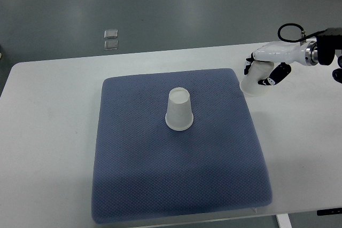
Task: Stack paper cups
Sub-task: 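Carry the cup with the right hand over the upside-down cup on the pad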
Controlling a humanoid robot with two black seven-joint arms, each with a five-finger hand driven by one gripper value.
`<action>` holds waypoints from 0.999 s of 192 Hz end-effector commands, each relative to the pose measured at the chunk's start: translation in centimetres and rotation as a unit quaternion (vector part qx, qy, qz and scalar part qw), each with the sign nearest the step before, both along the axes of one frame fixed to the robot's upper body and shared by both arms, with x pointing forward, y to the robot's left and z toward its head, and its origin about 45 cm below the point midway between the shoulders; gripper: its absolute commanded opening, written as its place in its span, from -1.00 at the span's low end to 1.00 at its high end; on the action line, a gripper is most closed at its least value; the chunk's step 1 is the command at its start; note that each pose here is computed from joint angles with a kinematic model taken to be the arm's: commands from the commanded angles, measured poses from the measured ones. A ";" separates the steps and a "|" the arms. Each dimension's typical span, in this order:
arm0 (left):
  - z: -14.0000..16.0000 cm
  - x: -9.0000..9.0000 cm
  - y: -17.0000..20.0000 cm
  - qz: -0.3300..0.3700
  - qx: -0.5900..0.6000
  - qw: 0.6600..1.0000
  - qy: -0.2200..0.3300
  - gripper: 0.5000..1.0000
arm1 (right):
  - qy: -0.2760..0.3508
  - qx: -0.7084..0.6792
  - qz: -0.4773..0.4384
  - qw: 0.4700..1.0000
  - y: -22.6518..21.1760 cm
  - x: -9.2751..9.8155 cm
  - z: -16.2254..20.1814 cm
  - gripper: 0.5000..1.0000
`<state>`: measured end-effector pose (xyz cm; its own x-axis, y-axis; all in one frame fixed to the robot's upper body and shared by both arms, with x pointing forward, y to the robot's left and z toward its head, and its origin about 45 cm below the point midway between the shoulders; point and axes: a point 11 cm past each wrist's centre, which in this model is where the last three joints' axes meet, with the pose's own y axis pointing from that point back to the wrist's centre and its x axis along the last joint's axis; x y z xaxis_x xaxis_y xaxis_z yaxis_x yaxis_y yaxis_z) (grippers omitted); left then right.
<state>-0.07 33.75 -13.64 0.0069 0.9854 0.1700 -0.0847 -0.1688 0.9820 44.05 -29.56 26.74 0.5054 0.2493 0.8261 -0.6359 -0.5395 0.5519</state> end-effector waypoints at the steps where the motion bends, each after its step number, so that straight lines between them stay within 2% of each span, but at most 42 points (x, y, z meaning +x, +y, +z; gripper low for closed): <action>1: 0.0 0.0 0.0 0.000 0.000 1.000 0.000 1.00 | 0.008 0.010 0.042 0.999 2.9 -0.7 2.2 -0.70; 43: 0.0 0.0 0.0 0.000 0.000 1.000 0.000 1.00 | 0.017 0.044 0.108 0.993 8.8 -1.7 7.1 -0.70; 63: 0.0 0.0 0.0 0.000 0.000 1.000 0.000 1.00 | 0.019 0.065 0.124 0.990 11.0 -1.8 8.4 -0.69; 119: 0.0 0.0 0.0 0.000 0.000 1.000 0.000 1.00 | 0.041 0.070 0.172 0.982 16.1 -2.6 6.9 -0.68; 144: 0.0 0.0 0.0 0.000 0.000 1.000 0.000 1.00 | 0.039 0.066 0.165 0.983 16.2 -1.9 6.7 -0.68; 192: 0.0 0.0 0.0 0.000 0.000 1.000 0.000 1.00 | 0.043 0.063 0.167 0.983 16.8 -1.8 5.9 -0.68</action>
<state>-0.07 33.75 -13.64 0.0069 0.9854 0.1700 -0.0848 -0.1688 0.9820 42.17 -12.94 32.86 0.4815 0.3108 0.8195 -0.3665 -0.7779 0.5104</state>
